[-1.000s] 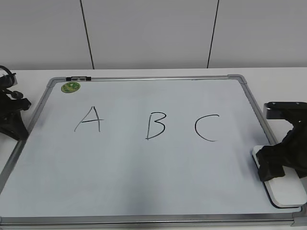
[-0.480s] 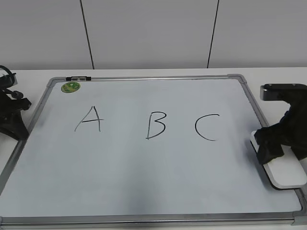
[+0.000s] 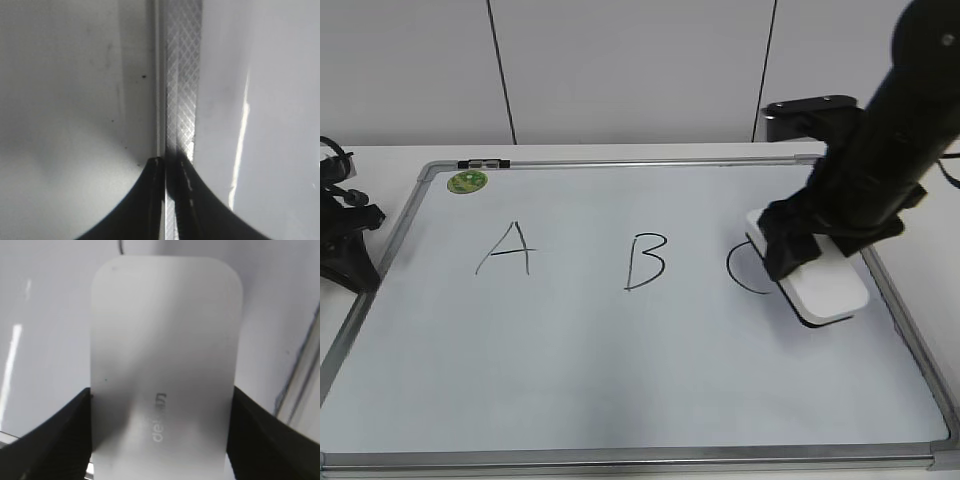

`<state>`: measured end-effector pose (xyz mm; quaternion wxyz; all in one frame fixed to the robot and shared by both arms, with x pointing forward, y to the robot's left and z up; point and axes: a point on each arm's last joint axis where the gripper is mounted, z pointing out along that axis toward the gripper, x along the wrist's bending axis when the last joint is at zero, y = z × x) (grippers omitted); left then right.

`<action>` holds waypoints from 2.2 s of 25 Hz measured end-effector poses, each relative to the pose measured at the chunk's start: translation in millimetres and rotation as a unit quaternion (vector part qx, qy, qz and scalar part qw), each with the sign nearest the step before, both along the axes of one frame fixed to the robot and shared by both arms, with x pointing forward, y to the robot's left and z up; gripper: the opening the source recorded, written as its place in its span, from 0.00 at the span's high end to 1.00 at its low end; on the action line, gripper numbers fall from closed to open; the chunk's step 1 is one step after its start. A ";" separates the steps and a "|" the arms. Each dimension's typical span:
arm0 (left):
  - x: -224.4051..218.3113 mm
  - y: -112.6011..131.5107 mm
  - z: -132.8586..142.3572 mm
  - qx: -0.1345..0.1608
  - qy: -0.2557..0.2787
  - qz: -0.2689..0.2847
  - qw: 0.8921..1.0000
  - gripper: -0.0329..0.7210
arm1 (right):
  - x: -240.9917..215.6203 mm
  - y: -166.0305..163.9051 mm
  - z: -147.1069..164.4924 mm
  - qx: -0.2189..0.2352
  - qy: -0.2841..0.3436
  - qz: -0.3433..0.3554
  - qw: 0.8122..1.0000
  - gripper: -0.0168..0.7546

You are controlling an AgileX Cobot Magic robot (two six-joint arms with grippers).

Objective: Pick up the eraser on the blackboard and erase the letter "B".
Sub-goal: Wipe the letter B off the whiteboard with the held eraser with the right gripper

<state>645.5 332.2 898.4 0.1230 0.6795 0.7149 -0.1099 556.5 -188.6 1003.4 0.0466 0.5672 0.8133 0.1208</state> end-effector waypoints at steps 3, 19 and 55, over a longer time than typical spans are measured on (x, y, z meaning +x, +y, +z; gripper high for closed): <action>0.0 0.0 0.0 0.000 0.000 0.000 1.000 0.92 | 12.6 29.2 3.3 0.002 -0.006 0.035 0.999 0.28; 0.5 0.1 0.5 0.000 -0.001 0.000 1.000 0.92 | 108.9 98.3 -34.7 -0.018 0.043 0.098 0.994 0.28; 0.3 0.7 0.2 0.004 -0.001 -0.002 1.000 0.92 | 92.6 193.4 -72.8 -0.061 0.012 0.217 0.974 0.28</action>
